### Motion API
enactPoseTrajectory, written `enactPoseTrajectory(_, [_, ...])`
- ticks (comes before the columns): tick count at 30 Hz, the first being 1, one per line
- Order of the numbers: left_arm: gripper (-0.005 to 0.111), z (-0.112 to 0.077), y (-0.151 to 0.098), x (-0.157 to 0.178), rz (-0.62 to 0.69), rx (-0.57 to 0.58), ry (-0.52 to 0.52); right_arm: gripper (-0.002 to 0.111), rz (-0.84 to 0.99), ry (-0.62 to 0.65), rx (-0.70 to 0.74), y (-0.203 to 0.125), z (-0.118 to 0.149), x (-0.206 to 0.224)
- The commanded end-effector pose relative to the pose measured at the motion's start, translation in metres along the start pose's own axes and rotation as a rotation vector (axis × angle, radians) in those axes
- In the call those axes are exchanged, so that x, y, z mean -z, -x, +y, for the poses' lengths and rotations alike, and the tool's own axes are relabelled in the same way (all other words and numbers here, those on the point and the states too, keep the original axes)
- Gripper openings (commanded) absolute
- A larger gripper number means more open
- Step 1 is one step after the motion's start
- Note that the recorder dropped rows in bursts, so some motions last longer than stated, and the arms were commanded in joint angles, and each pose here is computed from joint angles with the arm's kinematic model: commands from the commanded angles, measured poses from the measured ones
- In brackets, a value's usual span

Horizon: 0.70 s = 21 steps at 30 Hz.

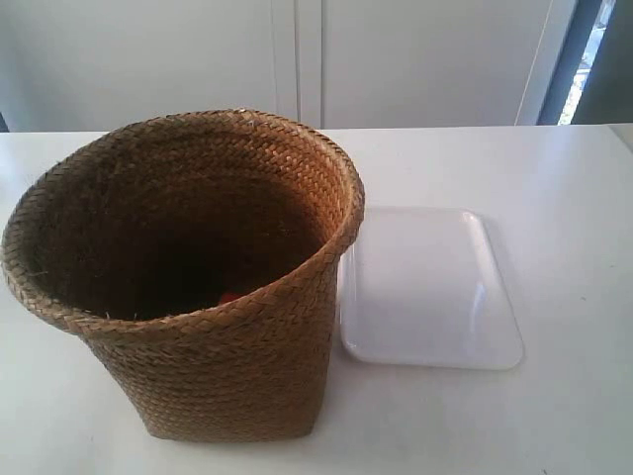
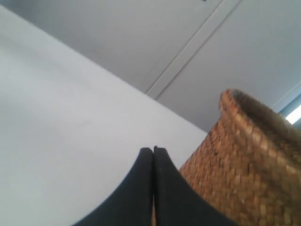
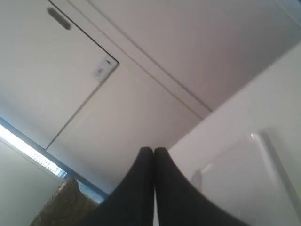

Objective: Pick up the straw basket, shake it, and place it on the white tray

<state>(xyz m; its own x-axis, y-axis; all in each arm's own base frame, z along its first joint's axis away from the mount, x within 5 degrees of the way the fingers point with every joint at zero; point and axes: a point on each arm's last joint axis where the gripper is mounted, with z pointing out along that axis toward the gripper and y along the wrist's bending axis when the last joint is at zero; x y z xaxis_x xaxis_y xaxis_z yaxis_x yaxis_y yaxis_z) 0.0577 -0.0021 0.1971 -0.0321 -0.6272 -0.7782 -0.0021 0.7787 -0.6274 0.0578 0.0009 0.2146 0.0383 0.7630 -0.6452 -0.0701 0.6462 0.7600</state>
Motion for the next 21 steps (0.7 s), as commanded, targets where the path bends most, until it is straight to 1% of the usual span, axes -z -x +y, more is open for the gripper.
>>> enactPoseTrajectory(1, [0.000,0.005,-0.015,0.001,0.149,0.170,0.062,0.000,0.013,-0.023,-0.078,-0.002,-0.003,0.000])
enactPoseTrajectory(2, [0.000,0.006,-0.017,0.002,0.178,0.218,0.080,0.000,-0.017,0.006,-0.078,0.001,0.000,0.000])
enactPoseTrajectory(3, [0.000,0.007,-0.022,0.003,0.225,0.233,0.103,0.000,-0.040,0.028,-0.078,0.003,0.002,0.000])
enactPoseTrajectory(5, [0.000,0.010,-0.029,0.005,0.302,0.209,0.140,0.000,-0.050,0.038,-0.080,0.004,0.002,0.000])
enactPoseTrajectory(6, [0.000,0.011,-0.029,0.005,0.306,0.180,0.140,0.000,-0.049,0.037,-0.092,0.004,0.002,0.000])
enactPoseTrajectory(7, [0.000,0.011,-0.029,0.005,0.306,0.180,0.140,0.000,-0.043,0.031,-0.093,0.003,0.002,0.000])
enactPoseTrajectory(9, [0.000,0.010,-0.029,0.005,0.307,0.201,0.137,0.000,-0.014,0.002,-0.078,0.000,-0.001,-0.001])
enactPoseTrajectory(11, [0.000,0.010,-0.030,0.005,0.311,0.205,0.138,0.000,0.019,-0.032,-0.096,-0.003,-0.003,-0.002])
enactPoseTrajectory(13, [0.000,0.009,-0.030,0.005,0.312,0.232,0.131,0.000,0.025,-0.042,-0.100,-0.003,-0.004,-0.003])
enactPoseTrajectory(15, [0.000,0.006,-0.024,0.003,0.248,0.279,0.091,0.000,0.009,-0.029,-0.085,-0.001,-0.003,-0.004])
enactPoseTrajectory(17, [0.000,0.002,-0.012,0.001,0.122,0.304,0.036,0.000,-0.008,-0.014,-0.030,0.002,0.001,-0.006])
enactPoseTrajectory(19, [0.000,-0.003,-0.002,0.001,0.047,0.256,-0.001,0.000,-0.017,-0.004,0.071,0.010,0.010,-0.008])
enactPoseTrajectory(21, [0.000,-0.012,0.009,0.001,0.042,0.197,-0.015,0.000,-0.036,0.011,0.174,0.023,0.025,-0.013])
